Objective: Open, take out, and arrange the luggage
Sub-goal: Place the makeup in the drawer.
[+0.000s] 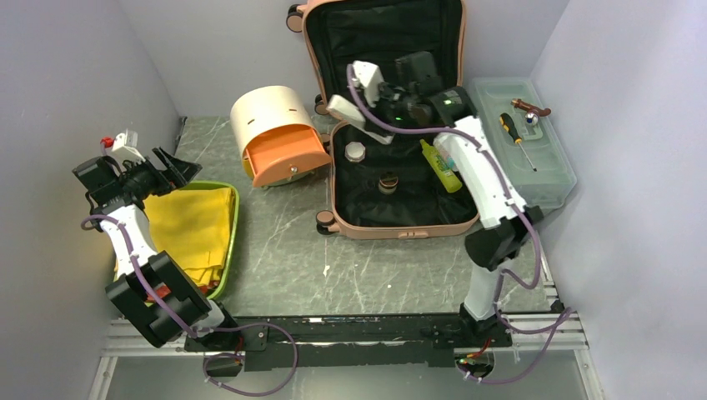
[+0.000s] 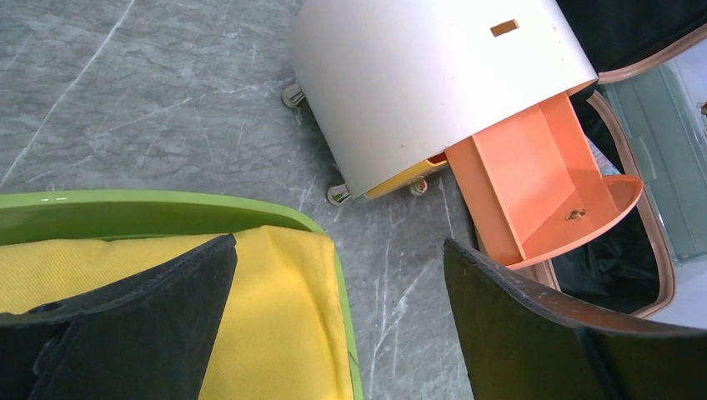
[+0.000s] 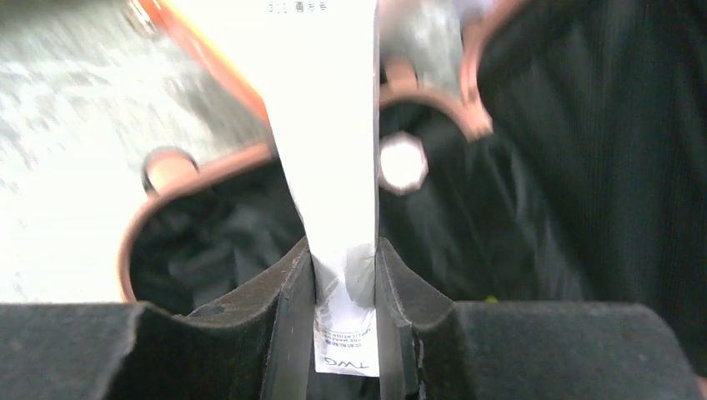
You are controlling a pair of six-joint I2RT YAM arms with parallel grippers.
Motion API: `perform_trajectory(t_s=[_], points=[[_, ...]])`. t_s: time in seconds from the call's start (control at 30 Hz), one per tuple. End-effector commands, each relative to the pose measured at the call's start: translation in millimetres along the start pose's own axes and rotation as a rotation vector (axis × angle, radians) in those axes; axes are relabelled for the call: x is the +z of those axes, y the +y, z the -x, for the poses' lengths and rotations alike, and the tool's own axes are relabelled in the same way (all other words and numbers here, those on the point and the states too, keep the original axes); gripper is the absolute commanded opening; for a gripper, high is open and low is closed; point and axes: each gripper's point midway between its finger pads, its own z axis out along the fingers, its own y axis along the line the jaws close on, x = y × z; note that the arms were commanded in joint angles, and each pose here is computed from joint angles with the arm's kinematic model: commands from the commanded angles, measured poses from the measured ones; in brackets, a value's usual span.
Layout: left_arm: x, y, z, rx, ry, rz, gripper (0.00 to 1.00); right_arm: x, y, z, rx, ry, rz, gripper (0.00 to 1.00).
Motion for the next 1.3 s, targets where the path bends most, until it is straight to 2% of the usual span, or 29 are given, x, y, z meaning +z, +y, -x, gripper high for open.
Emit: perform_trajectory(t_s=[0.0,0.17,0.43,0.6,0.9,1.1,1.27], points=[[-4,-3,7,0.056,-0.03,-0.001,1.0,22,22,84,-0.026,-0.199,0.051,0.3],[-6,-3,7,0.07,-0.036,0.011,0.99,53,42,126,-0.134,-0.329,0.079,0.28],[-7,-1,7,0.068,-0.041,0.011,0.99,103,65,136,-0.192,-0.384,0.162,0.27],[-8,-1,7,0.073,-0.044,0.014,1.0,123,89,140,-0.288,-0.381,0.183,0.27],[-9,2,6,0.067,-0.047,0.012,1.0,150,93,135,-0.386,-0.345,0.124,0.29],[-8,1,6,0.061,-0.045,0.005,1.0,155,90,131,-0.415,-0.318,0.089,0.4],[-8,2,5,0.055,-0.043,0.004,0.99,154,86,127,-0.422,-0.299,0.066,0.56]])
